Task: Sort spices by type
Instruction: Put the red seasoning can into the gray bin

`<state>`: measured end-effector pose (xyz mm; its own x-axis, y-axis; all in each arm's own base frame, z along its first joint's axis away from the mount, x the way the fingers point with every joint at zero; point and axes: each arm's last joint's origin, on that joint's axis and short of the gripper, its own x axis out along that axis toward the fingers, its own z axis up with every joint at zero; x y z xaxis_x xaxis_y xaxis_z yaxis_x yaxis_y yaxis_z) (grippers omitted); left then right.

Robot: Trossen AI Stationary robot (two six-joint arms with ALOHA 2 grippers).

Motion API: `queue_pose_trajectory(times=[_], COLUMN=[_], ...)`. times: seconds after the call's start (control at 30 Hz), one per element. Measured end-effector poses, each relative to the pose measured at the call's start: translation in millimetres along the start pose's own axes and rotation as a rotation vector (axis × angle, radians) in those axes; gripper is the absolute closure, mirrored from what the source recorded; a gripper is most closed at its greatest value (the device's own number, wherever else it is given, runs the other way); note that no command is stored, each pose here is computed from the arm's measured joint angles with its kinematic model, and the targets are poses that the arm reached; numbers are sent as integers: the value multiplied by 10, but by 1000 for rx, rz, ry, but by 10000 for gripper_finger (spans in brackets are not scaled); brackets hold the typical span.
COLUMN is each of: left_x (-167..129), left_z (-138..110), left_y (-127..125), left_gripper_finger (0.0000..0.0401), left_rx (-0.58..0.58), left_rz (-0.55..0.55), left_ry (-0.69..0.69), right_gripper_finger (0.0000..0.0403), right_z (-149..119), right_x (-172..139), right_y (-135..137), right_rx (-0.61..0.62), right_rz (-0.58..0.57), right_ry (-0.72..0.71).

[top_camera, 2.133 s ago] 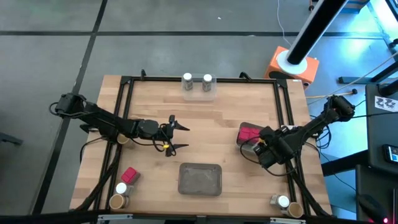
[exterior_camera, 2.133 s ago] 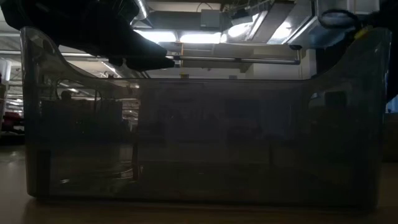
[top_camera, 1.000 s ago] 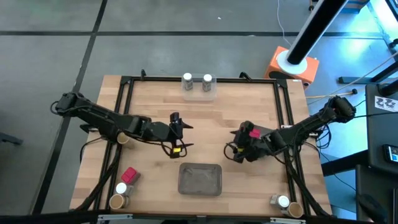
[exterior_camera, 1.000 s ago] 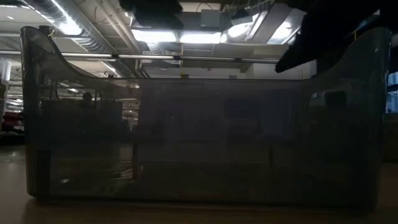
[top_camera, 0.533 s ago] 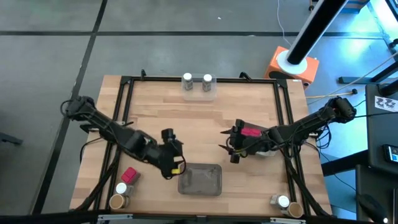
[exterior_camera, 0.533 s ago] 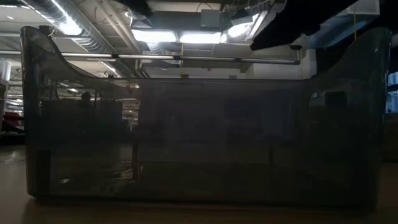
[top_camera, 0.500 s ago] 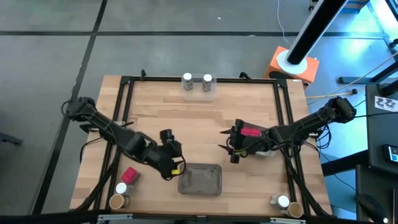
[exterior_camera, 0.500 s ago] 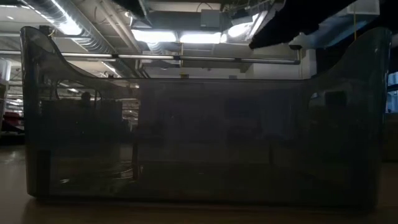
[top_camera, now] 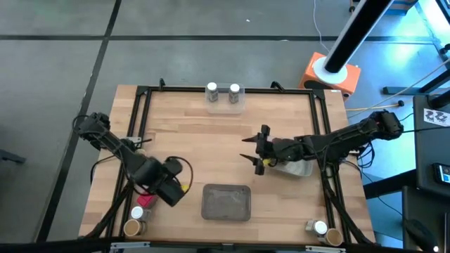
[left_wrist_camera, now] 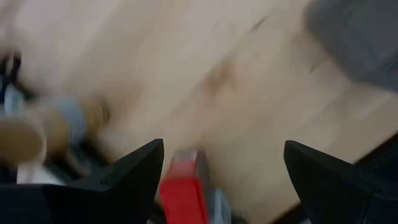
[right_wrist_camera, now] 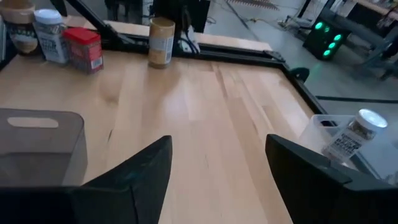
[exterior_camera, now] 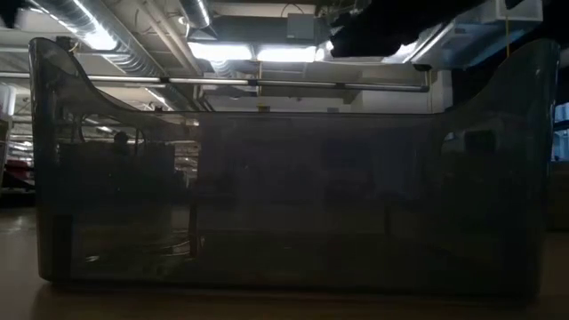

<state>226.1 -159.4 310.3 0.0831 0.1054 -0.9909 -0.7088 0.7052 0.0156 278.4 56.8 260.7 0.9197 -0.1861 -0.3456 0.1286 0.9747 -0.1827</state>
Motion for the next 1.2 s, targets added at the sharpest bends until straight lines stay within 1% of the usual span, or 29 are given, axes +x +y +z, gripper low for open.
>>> queue_pose_trajectory(times=[0.17, 0.27, 0.37, 0.57, 0.73, 0.83, 0.97, 1.2], left_x=[-21, -31, -42, -64, 77, 185, 321, 498], left_z=[-168, -239, -320, -556, -703, -731, -751, -781], left_y=[30, 58, 51, 51, 88, 79, 38, 93], left_gripper_finger=[86, 86, 86, 86, 86, 86, 86, 86], left_rx=[-80, -117, -132, -138, -129, -123, -98, -77], left_rz=[42, 79, 76, 74, 122, 124, 84, 139], left_ry=[84, 84, 81, 74, 69, 88, 96, 127], right_gripper_finger=[143, 143, 143, 143, 143, 143, 143, 143], right_z=[-84, -120, -132, -128, -127, -123, -115, -114], right_x=[4, -1, -2, -2, -2, -1, 1, 0], right_y=[-10, -5, 0, 4, 4, 2, 1, 1], right_rx=[-29, -29, 11, 31, 33, 35, 37, 36], right_rz=[25, 31, 48, 60, 60, 59, 59, 59], right_ry=[81, 117, 130, 127, 126, 122, 114, 114])
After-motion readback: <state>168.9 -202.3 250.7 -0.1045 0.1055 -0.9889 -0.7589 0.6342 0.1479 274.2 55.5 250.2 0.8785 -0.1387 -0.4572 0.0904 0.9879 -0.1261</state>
